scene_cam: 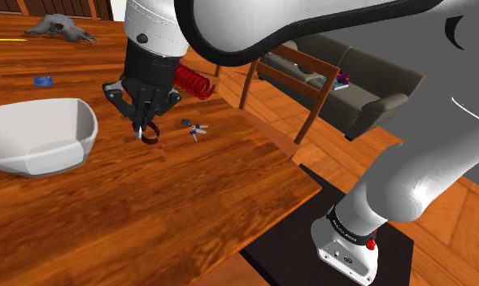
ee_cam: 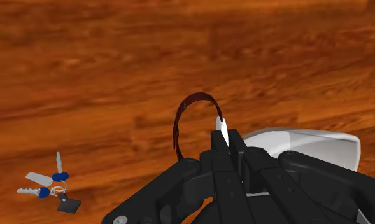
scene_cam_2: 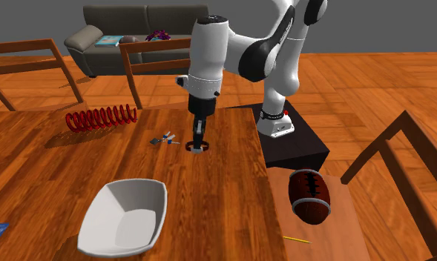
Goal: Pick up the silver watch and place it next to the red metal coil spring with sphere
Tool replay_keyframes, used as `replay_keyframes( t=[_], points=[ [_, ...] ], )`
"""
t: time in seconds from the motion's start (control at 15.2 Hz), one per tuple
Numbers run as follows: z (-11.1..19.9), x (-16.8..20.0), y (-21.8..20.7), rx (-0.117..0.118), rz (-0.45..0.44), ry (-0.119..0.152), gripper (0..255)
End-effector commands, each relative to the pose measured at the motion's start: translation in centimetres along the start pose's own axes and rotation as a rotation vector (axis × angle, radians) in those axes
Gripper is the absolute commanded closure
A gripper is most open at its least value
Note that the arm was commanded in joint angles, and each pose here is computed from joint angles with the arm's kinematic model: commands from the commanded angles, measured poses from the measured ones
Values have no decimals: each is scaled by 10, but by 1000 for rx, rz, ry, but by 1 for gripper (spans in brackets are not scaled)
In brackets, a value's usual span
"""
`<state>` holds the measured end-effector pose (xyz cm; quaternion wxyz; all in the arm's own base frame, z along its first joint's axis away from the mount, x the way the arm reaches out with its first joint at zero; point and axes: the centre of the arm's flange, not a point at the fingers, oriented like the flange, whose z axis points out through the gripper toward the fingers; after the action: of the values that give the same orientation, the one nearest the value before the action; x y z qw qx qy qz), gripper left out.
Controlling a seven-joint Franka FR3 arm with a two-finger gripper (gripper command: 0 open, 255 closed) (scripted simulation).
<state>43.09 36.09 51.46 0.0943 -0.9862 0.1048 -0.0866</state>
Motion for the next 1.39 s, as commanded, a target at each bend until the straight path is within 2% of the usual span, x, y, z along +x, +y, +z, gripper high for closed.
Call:
replay_keyframes(
  t=[0.0,1.32],
  points=[
    [-3,18,24,1,-1,0,255],
    [-26,166,241,1,-1,0,255]
  ],
)
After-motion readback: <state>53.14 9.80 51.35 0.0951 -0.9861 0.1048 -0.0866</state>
